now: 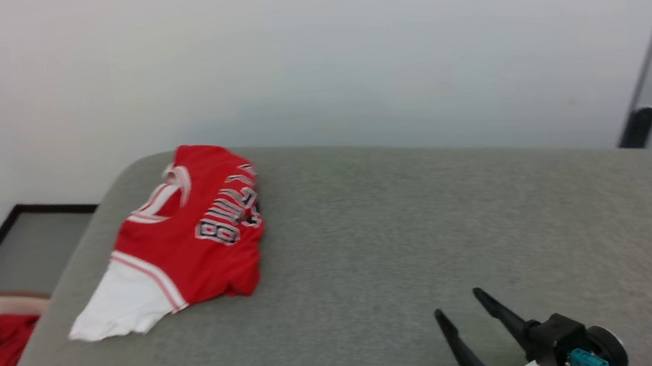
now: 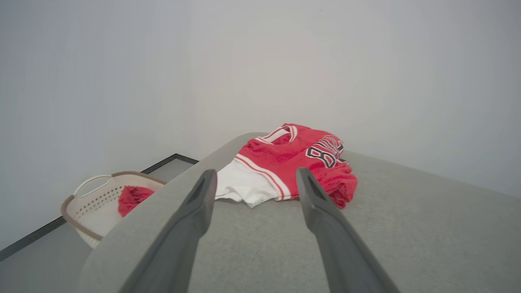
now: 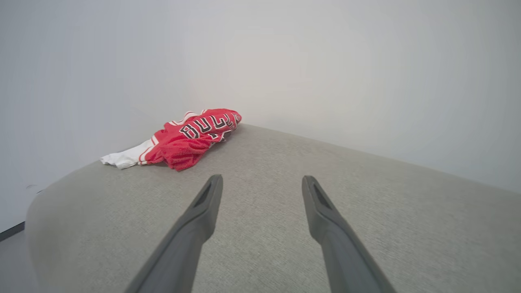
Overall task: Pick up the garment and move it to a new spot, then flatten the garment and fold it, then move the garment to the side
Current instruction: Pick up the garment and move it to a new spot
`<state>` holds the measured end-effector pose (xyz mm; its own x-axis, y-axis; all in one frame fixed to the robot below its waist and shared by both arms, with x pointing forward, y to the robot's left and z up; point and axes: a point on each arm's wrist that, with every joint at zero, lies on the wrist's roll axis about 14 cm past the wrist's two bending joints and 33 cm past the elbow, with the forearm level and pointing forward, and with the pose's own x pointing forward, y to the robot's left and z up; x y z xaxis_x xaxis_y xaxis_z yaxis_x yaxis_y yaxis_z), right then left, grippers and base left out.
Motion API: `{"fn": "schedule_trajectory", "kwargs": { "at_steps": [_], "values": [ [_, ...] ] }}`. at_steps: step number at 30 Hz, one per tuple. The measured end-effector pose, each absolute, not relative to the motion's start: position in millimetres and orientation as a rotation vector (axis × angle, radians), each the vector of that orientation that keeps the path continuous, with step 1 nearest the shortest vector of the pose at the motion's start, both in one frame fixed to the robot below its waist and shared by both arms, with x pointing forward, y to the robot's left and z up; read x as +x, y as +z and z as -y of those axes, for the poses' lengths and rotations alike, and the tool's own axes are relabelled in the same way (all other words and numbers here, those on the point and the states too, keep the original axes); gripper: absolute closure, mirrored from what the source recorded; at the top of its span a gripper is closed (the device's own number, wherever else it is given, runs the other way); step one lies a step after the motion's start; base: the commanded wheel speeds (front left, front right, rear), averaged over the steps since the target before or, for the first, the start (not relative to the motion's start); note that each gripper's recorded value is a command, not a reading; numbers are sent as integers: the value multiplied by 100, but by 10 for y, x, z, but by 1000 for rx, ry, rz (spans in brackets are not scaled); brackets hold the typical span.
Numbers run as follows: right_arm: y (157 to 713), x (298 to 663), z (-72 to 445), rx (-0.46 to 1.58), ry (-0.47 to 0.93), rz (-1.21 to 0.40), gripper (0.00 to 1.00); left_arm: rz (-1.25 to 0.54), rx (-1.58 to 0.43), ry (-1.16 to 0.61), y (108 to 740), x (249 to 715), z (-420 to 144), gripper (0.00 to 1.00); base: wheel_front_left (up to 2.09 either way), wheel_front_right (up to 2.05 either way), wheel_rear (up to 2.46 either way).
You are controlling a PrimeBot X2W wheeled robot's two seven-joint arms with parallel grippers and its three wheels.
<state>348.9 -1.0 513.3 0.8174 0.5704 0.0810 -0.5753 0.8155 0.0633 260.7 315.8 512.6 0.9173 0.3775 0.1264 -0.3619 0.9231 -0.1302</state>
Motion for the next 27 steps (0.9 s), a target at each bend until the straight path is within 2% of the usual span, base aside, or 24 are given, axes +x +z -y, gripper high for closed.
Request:
{"fn": "schedule_trajectory", "kwargs": {
  "at_steps": [8,15,20,27],
  "values": [
    [5242,3360,-489,92,772,77,0,140,-122,551,4996,2096,-3482,0,0,0,0],
    [5315,3335,-731,85,845,92,0,137,-172,633,4917,1834,-3603,0,0,0,0],
    [5356,3382,-811,81,866,104,0,132,-242,627,5020,1947,-3674,0,0,0,0],
    [5394,3623,-778,57,842,130,0,52,-318,498,5397,2483,-3799,0,0,0,0]
  ]
}}
